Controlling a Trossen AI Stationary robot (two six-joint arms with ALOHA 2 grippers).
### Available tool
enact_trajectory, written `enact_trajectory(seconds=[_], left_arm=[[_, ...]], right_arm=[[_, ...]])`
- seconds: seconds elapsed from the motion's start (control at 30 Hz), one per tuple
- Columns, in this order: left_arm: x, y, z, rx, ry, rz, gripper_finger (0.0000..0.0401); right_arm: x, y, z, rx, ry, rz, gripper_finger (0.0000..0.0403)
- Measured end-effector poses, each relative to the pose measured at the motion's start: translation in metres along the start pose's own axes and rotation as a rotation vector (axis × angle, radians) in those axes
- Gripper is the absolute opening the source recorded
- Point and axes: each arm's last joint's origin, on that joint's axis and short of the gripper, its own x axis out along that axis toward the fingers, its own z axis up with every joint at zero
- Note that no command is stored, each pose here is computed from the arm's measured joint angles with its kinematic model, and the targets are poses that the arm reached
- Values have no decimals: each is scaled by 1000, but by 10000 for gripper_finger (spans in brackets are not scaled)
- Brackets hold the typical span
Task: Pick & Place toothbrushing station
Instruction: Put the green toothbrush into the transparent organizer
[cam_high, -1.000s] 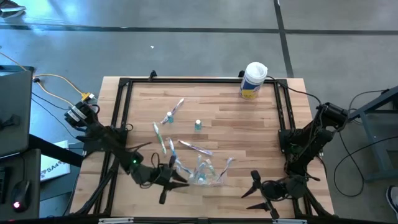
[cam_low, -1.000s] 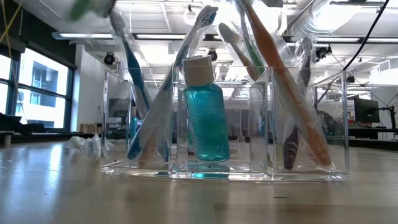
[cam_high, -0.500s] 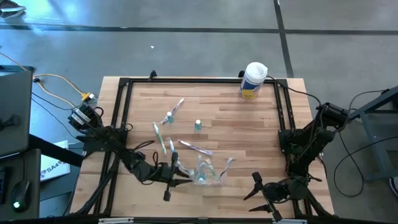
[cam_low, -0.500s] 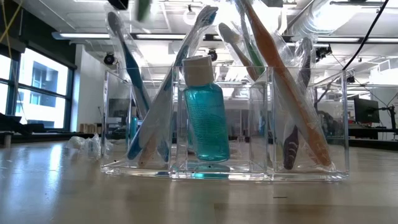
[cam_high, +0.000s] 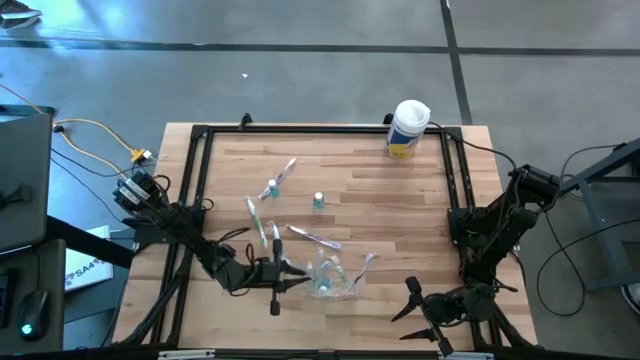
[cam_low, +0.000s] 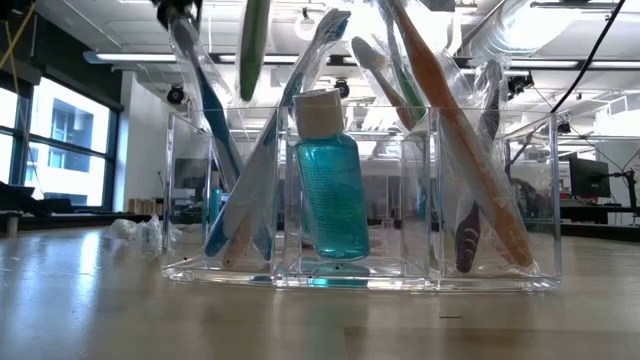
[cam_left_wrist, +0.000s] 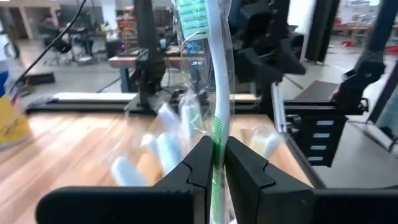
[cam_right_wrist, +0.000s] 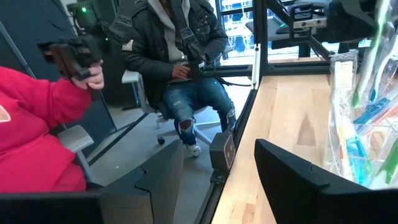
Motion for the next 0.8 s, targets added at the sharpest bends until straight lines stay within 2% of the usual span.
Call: enact_trajectory(seconds=[0.17, 0.4, 0.8], left_arm=[[-4, 4, -10, -40, 37, 17, 31], [-10, -2, -13, -27, 61, 5, 31], [-5, -4, -35, -35, 75, 52, 31]], right_arm=[[0, 0, 0, 18, 0, 1, 193], [0, 0, 0, 17, 1, 1, 193], [0, -1, 0, 16, 0, -2, 193]])
